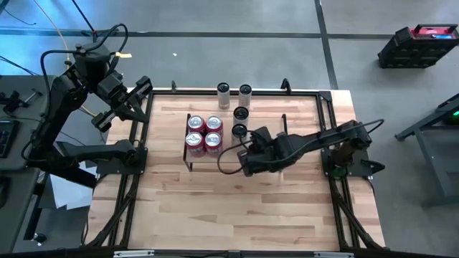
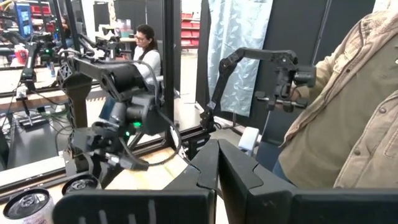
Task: Place canned beverage on shelf
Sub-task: Put the white yellow soda can on the shelf aligned with the other white yellow soda can
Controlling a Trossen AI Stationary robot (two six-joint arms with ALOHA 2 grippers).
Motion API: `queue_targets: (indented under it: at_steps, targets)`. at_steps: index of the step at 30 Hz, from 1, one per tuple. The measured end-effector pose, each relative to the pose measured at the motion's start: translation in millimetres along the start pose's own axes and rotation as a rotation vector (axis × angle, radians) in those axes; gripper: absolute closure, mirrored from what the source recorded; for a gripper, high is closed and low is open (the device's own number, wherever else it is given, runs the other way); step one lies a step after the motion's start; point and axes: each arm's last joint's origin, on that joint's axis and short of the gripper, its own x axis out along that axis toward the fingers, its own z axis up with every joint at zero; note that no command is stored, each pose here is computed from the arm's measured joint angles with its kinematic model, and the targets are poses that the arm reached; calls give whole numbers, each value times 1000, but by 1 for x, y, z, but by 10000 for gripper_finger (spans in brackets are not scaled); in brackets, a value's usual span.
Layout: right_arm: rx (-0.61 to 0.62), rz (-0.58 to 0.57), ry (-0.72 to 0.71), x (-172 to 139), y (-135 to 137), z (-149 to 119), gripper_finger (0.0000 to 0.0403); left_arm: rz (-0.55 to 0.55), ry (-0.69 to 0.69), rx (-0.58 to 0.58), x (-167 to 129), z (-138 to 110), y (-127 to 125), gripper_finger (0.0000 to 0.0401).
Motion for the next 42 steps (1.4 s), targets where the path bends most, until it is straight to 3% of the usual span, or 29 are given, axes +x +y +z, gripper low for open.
queue_targets:
  at_steps: [7,15,21,28,33,42]
  targets:
    - [7,255,4,-59,-13,32,328,0,3,-12,0,-1,0,400]
    - [-270,491,-253,-91,-3,70,324,0,3,-12,0,-1,0,400]
    - [-464,621,-310,-70,9,90,251,0,3,-14,0,-1,0,400]
    - [-698,652,-301,-42,2,108,142,-1,3,-58,0,-1,0,401]
    - [-779,662,-281,-28,-8,123,126,-1,5,-80,1,-2,3,401]
    - [-869,853,-152,-3,-19,137,123,8,6,-165,5,-2,20,401]
